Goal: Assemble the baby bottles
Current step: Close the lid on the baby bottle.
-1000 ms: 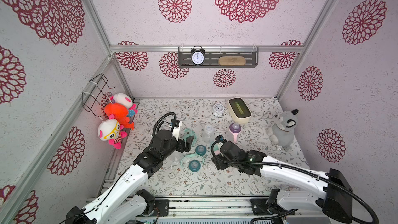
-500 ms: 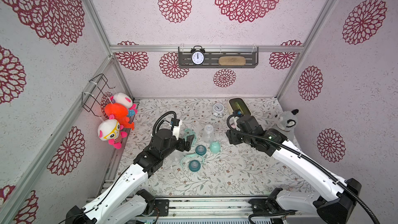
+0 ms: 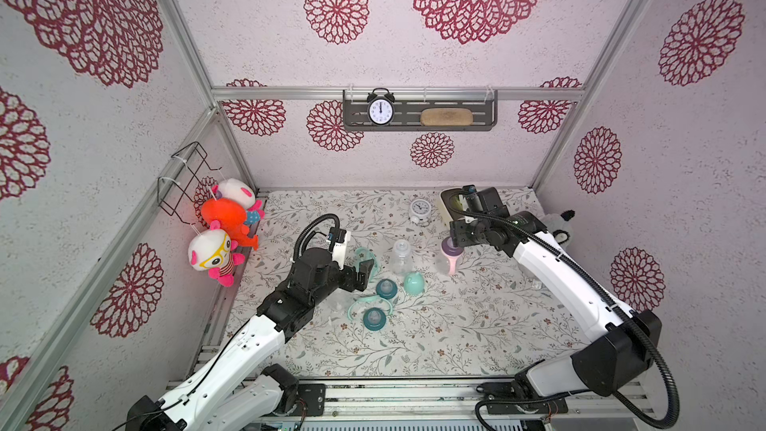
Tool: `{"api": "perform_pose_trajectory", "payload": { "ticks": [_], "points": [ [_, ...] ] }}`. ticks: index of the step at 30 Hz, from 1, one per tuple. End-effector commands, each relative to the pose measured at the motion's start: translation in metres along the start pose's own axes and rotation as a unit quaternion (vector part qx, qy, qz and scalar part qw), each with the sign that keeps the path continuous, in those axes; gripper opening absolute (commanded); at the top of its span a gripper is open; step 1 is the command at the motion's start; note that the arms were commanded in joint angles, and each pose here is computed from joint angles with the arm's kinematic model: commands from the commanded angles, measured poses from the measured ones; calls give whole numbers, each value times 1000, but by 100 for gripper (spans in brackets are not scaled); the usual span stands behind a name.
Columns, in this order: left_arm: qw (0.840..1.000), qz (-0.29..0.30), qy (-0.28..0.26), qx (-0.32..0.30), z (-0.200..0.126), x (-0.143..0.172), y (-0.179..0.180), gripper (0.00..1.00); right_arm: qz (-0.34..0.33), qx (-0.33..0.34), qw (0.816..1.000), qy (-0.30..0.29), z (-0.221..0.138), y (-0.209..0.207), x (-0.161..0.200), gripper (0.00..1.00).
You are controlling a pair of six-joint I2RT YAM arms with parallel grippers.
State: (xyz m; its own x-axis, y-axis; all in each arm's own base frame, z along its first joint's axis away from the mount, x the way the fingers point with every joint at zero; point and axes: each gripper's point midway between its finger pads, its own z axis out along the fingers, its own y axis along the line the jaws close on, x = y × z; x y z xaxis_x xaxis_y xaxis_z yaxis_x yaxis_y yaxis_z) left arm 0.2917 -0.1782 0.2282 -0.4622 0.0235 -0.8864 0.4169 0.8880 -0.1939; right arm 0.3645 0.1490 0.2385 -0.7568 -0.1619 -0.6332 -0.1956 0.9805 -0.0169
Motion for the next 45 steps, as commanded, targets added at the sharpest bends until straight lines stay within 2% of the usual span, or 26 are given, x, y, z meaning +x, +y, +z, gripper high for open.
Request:
{"api": "perform_pose_trajectory", "payload": {
  "ticks": [1, 26, 45],
  "points": [
    [1000, -3, -11, 4, -4, -11, -1, 98, -11, -13, 1000, -1, -1, 2, -8, 70],
    [1000, 0, -15, 2, -7, -11, 0, 98, -17, -14, 996, 85, 47, 4, 14, 71],
    [1000, 2, -13, 3, -6, -9, 0, 98, -19, -22, 993, 116, 58, 7, 32, 72]
  ]
}}
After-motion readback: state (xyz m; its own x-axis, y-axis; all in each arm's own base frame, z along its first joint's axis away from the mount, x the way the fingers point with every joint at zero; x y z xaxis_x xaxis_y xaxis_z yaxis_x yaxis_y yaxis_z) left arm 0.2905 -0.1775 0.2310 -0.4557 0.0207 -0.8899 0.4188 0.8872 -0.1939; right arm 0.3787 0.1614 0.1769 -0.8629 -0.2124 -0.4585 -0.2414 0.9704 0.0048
